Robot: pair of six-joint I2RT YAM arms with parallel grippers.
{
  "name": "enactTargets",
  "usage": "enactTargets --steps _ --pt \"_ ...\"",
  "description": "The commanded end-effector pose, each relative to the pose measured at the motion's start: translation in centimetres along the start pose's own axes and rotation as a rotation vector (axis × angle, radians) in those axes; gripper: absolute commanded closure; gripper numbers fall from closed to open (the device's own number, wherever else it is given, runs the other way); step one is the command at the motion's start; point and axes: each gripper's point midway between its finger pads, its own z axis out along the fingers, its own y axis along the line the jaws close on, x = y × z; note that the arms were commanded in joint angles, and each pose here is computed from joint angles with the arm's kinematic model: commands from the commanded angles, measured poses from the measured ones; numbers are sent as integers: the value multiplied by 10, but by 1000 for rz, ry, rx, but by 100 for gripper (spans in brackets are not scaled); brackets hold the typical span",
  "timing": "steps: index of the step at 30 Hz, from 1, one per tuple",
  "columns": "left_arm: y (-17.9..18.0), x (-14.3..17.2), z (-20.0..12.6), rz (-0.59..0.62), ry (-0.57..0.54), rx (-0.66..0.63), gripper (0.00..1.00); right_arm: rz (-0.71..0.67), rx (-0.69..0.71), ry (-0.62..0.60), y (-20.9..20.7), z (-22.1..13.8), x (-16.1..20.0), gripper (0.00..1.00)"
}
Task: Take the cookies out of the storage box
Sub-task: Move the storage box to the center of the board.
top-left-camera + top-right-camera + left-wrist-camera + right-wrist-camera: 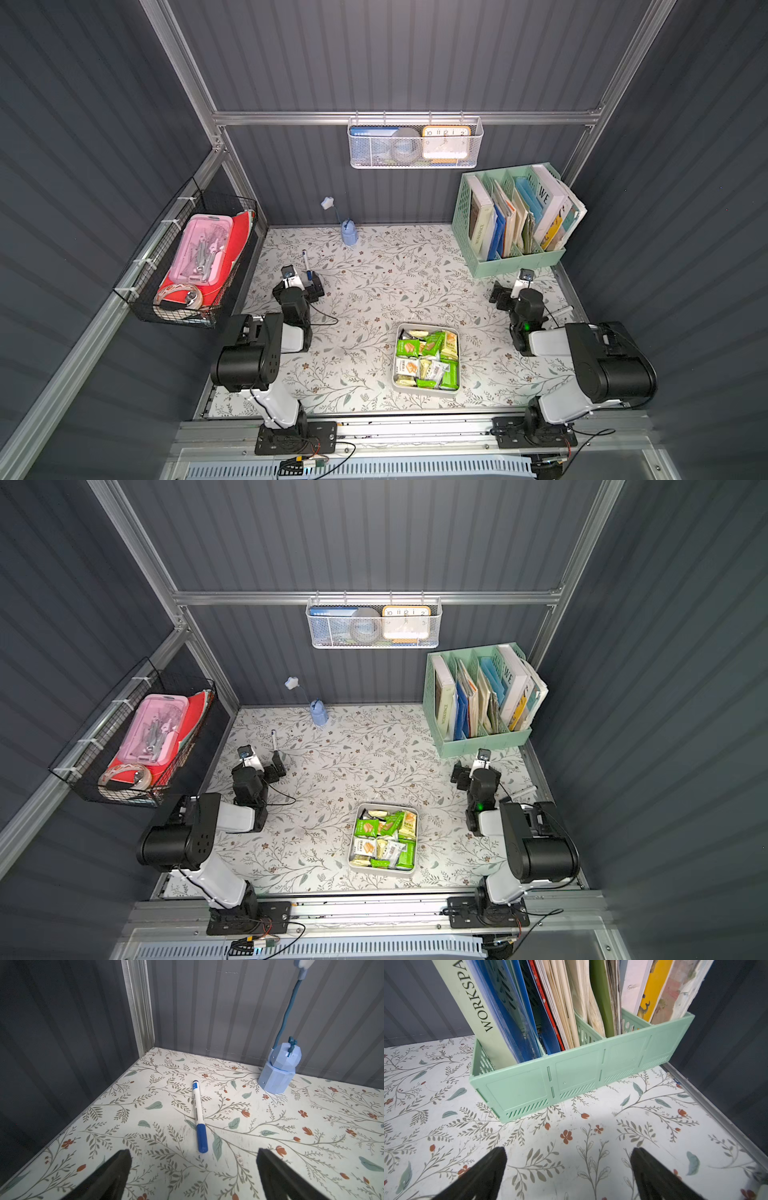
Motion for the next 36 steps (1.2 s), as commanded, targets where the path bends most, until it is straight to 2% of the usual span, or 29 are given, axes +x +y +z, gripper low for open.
enactTargets --steps 1,18,21,22,24,26,29,31,34,36 --pt "2 -5 2 -14 -11 -12 0 17 -56 -4 9 1 -2 1" --pt "3 -5 3 -18 -6 0 0 19 -52 0 8 0 -1 1" --pt "0 -19 2 14 -20 11 0 11 -86 -61 12 -12 -12 1" --pt "-3 -24 3 16 10 20 0 14 -87 -85 11 -20 -17 1" --pt "-4 -43 5 5 32 7 0 24 -73 -117 6 -35 -27 1" --pt "-6 -69 1 -15 -12 14 0 64 -26 -117 -4 -45 -35 1" --pt "-14 -101 -8 -99 -82 61 0 282 107 -37 -28 -62 -42 1" --pt "-21 -113 -11 -189 -78 105 0 355 113 1 -29 -73 -47 1" --pt "-34 -120 -17 -304 -27 171 0 394 -64 1 -1 -83 -54 1" --pt "-47 -118 -23 -378 28 231 0 456 -133 33 10 -92 -51 1"
